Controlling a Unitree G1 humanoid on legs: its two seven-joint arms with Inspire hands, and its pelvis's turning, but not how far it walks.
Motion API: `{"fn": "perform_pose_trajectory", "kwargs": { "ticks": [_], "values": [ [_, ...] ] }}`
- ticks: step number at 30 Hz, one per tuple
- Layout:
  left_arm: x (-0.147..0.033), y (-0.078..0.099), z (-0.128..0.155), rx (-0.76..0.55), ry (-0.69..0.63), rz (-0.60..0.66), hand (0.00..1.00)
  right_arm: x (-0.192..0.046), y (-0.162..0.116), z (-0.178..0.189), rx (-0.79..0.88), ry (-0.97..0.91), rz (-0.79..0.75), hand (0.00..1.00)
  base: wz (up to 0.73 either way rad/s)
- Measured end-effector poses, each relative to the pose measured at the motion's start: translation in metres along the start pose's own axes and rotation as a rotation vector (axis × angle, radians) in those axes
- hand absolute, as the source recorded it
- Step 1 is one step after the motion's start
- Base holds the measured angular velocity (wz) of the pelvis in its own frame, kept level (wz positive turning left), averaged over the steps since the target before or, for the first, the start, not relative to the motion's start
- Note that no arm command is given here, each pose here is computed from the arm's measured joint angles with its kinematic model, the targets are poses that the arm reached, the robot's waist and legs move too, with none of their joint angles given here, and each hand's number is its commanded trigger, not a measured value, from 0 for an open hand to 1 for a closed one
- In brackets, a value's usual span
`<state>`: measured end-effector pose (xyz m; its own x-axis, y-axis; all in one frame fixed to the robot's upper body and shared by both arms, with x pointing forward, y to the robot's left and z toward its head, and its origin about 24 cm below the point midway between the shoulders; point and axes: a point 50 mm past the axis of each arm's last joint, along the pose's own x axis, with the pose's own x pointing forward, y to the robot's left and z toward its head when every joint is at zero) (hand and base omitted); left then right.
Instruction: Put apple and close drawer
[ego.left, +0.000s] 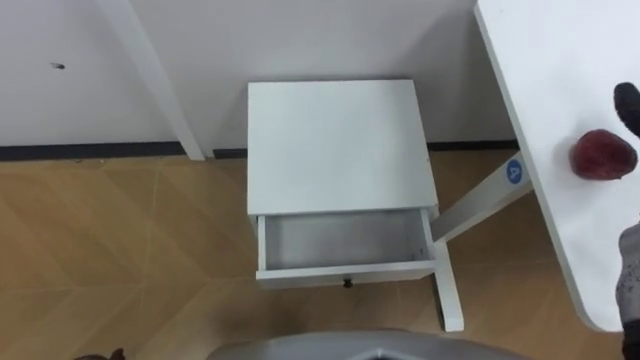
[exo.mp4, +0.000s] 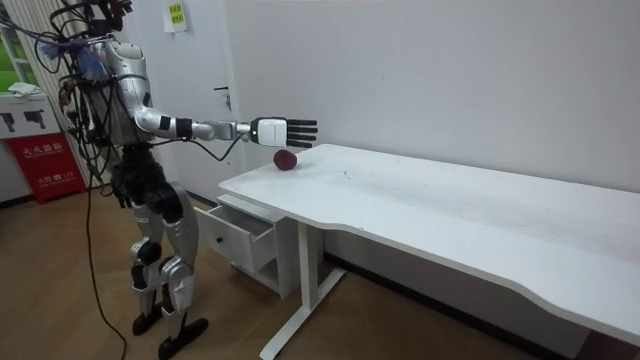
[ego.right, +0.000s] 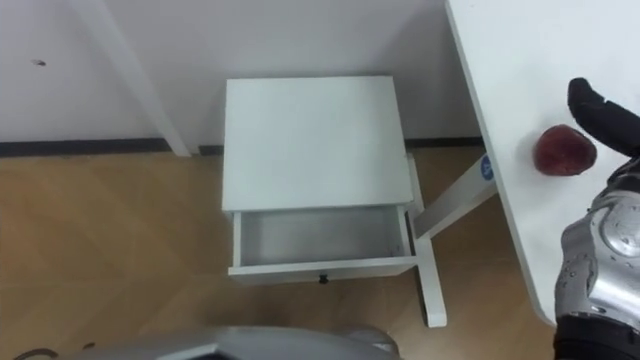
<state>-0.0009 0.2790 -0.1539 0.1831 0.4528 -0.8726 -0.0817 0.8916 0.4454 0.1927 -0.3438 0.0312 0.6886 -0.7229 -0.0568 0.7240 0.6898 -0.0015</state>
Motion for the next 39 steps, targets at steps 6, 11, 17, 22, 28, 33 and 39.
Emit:
{"fn": "perform_pose_trajectory", "kwargs": {
  "ticks": [6, 11, 17, 22, 28, 33, 39],
  "values": [
    [-0.001, 0.001, -0.004, 0.004, 0.009, 0.001, 0.0, 0.0, 0.0, -0.005, -0.014, 0.026, 0.035, 0.0, 0.01],
    [0.0, 0.001, -0.002, 0.021, 0.003, -0.002, 0.0, -0.001, -0.002, -0.013, -0.057, 0.052, 0.047, 0.0, 0.01],
    [0.0, 0.0, -0.001, 0.037, 0.0, -0.007, 0.0, -0.005, -0.002, -0.035, -0.139, 0.132, 0.093, 0.0, 0.01],
    [0.001, 0.0, 0.003, 0.034, -0.01, -0.007, 0.0, -0.008, 0.0, -0.043, -0.182, 0.159, 0.139, 0.0, 0.0],
    [0.001, 0.0, 0.004, 0.032, -0.011, -0.006, 0.0, -0.01, 0.005, -0.045, -0.186, 0.17, 0.192, 0.0, 0.0],
    [0.001, 0.001, 0.003, 0.033, -0.012, -0.003, 0.0, -0.011, 0.003, -0.051, -0.203, 0.194, 0.211, 0.0, 0.01],
    [0.001, 0.001, 0.002, 0.034, -0.008, -0.004, 0.0, -0.01, 0.002, -0.055, -0.225, 0.209, 0.223, 0.0, 0.03]
  ]
}}
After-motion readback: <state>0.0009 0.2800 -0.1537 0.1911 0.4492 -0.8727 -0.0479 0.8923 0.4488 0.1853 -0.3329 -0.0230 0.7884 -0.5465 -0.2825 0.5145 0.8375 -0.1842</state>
